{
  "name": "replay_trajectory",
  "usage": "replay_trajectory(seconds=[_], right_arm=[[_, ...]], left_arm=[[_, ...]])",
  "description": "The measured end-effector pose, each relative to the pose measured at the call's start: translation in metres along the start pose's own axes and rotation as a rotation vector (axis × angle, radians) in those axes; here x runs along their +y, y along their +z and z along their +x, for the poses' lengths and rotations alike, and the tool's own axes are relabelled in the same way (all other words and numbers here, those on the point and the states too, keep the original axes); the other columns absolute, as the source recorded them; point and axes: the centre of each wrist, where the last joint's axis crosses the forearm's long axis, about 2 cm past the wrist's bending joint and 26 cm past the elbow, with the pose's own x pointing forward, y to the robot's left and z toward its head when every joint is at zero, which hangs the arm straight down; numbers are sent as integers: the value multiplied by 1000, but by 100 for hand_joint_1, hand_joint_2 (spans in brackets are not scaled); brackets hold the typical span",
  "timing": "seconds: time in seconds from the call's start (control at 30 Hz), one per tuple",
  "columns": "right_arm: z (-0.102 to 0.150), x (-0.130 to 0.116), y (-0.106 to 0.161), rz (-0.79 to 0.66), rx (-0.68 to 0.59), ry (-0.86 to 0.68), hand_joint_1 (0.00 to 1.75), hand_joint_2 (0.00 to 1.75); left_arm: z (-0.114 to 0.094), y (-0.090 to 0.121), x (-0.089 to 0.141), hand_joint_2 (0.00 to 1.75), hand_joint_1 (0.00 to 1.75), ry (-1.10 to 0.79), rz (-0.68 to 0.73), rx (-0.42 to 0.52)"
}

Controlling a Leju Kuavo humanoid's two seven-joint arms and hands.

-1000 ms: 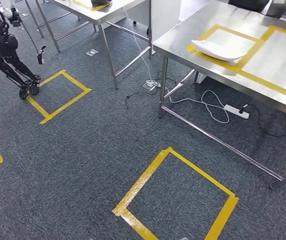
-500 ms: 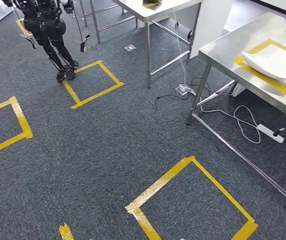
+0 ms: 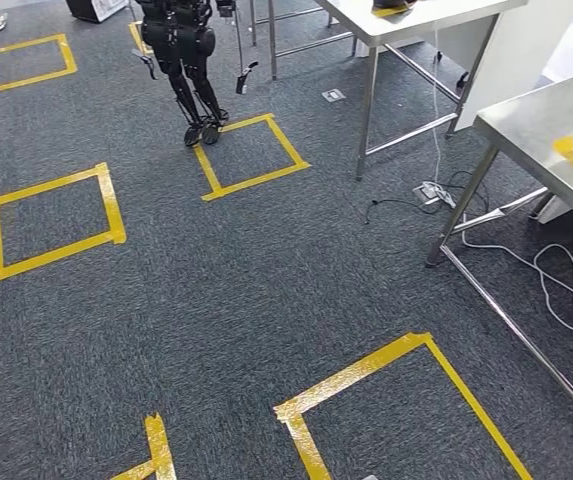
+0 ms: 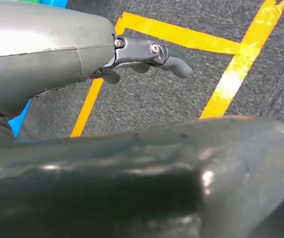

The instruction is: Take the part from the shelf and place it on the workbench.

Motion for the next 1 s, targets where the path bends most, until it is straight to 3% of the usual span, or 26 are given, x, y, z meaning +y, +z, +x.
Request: replay_trajectory(seconds=[1.0], right_arm=[[1,-1,0,-3,3,17,0,0]], left_arm=[[0,0,1,0,0,29,-29,23]])
